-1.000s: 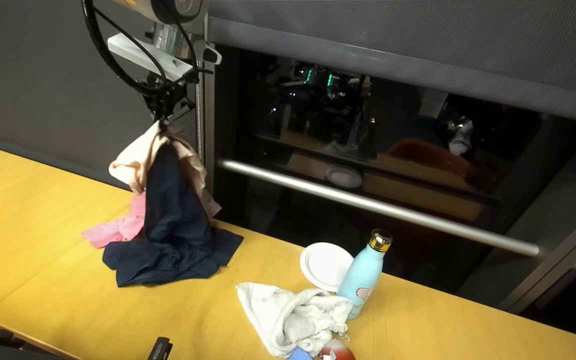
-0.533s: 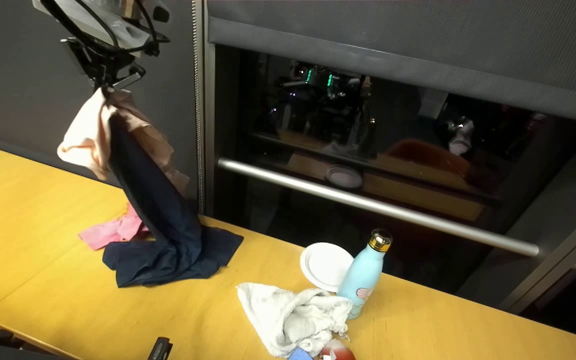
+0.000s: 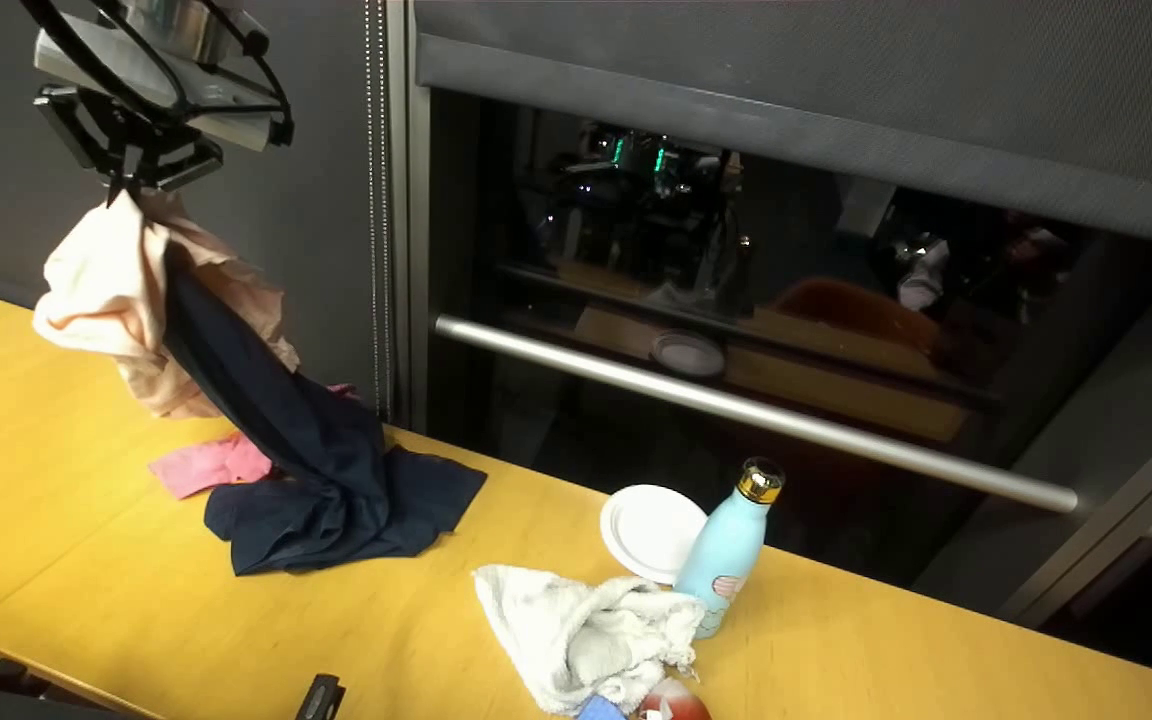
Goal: Remove the cream colored shirt from the pile
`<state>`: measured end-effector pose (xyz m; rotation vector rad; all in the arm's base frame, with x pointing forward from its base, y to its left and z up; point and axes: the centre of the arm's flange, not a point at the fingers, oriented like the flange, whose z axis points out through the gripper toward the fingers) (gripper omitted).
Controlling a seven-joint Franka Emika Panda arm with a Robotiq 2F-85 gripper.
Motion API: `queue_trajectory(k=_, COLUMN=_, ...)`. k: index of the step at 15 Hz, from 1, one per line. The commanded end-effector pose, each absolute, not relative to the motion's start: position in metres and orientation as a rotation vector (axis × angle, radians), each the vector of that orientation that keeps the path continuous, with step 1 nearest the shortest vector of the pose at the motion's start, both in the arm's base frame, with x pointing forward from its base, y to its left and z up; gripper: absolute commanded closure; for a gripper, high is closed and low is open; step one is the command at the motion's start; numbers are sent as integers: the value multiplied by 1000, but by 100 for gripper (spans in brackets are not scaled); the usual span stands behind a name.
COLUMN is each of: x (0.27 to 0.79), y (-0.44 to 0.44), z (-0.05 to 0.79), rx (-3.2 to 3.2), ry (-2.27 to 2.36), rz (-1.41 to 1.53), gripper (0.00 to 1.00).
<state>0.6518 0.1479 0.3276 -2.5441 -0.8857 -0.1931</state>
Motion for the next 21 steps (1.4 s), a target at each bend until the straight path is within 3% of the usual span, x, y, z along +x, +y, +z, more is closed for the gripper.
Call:
queue_trajectory(k=1, x=692, y=182, z=323, rx=-2392, ry=-1088, rz=-264, gripper=98)
queue_trajectory(k=7, x=750, y=279, z=285, rx=-2135, ry=-1324, rz=-298, gripper=98)
queue_trajectory(k=21, x=740, y=399, z=175, rx=-1438, ry=-1759, rz=-10, gripper=98)
